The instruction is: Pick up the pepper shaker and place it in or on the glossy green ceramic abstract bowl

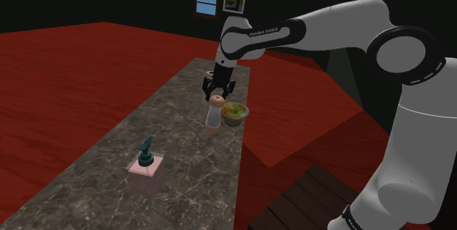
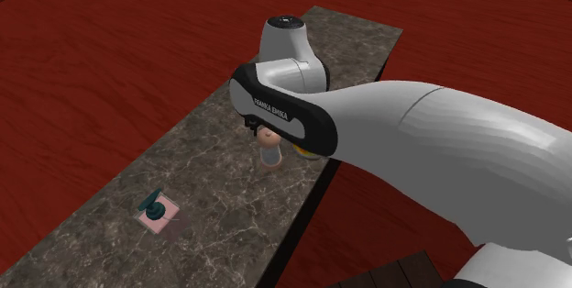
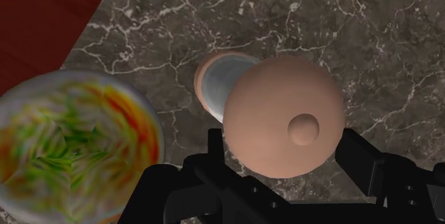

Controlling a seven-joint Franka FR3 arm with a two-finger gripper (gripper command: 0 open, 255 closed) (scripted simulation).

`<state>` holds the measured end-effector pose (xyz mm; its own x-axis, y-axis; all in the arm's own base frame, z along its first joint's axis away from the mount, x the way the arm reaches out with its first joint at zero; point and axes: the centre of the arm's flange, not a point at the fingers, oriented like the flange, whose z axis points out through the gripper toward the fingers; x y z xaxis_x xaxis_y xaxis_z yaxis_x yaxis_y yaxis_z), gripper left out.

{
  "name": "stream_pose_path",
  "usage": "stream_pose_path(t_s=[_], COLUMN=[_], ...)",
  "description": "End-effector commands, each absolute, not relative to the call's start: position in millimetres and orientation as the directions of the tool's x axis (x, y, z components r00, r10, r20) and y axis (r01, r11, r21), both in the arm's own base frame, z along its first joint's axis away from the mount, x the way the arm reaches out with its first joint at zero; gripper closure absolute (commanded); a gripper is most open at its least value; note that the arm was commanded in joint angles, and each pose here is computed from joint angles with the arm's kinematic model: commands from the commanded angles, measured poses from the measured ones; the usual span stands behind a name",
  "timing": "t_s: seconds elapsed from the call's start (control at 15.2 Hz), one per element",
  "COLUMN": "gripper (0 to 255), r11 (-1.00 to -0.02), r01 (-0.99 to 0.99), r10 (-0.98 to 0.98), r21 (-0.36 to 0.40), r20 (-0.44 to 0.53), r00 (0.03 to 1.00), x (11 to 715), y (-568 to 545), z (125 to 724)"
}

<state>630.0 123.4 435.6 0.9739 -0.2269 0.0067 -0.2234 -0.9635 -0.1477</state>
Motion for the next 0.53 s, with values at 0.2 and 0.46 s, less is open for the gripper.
stream_pose_path(t_s=[0.2,0.46], gripper=[255,255], r11=[-0.963,-0.963], r01=[-0.223,-0.223], r10=[-0.227,-0.227], r21=[-0.148,-0.148], r20=[0.007,0.007], r00=[0.974,0.974], x=[630,630], y=[124,124], z=[463,484])
